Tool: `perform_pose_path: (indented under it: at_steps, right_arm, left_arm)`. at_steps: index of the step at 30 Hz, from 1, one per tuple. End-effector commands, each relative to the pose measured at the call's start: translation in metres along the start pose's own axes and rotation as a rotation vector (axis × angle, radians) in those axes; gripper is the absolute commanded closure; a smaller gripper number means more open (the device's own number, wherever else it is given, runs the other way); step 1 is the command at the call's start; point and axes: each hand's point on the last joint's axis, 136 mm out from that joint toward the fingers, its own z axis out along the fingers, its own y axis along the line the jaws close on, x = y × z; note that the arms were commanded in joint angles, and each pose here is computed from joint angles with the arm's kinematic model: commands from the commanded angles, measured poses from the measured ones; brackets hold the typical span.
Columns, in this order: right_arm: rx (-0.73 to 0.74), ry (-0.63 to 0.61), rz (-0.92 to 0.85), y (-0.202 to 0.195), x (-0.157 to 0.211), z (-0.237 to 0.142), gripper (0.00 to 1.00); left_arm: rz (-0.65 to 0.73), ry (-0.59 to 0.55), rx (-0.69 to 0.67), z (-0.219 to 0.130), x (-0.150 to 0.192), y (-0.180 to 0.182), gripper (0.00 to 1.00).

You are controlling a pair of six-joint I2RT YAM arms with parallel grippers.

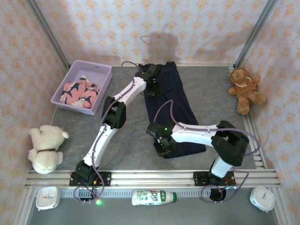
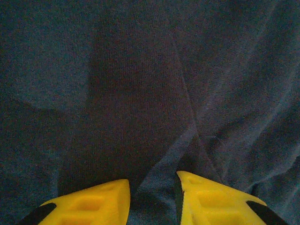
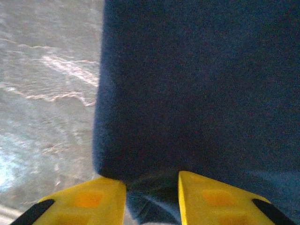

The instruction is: Fold and stack the mixed laundry pile

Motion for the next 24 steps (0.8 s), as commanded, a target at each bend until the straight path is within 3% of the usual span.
perform_pose_path:
  at_steps: [1,3,6,12,14,15,21,24]
  right_arm:
    - [0.119,0.011,-0.029,-0.014,0.004,0.007,0.66]
    - [0.145,0.009,-0.029,-0.016,0.005,0.007,0.83]
    - [0.105,-0.004,-0.029,-0.008,0.003,-0.005,0.99]
    - [-0.182,-0.015,-0.052,0.045,0.003,-0.058,1.0]
    - [-0.194,0.001,-0.047,0.045,0.01,-0.063,1.0]
    - [-0.192,0.009,-0.05,0.043,0.014,-0.063,1.0]
    - [-0.147,-0.003,-0.052,0.031,0.017,-0.063,0.66]
    - [-0.11,-0.058,-0.044,0.026,0.002,-0.071,0.58]
  left_arm:
    - [-0.01,0.154,-0.166,0.045,0.041,0.056,0.67]
    - [-0.013,0.153,-0.163,0.046,0.041,0.055,0.67]
    - [-0.016,0.146,-0.16,0.047,0.039,0.055,0.67]
    - [-0.016,0.148,-0.169,0.051,0.038,0.06,0.67]
    - [-0.012,0.148,-0.174,0.052,0.037,0.062,0.67]
    - [-0.007,0.148,-0.175,0.052,0.037,0.062,0.67]
    - [0.009,0.144,-0.172,0.05,0.035,0.061,0.66]
    - [0.035,0.128,-0.187,0.045,0.03,0.063,0.58]
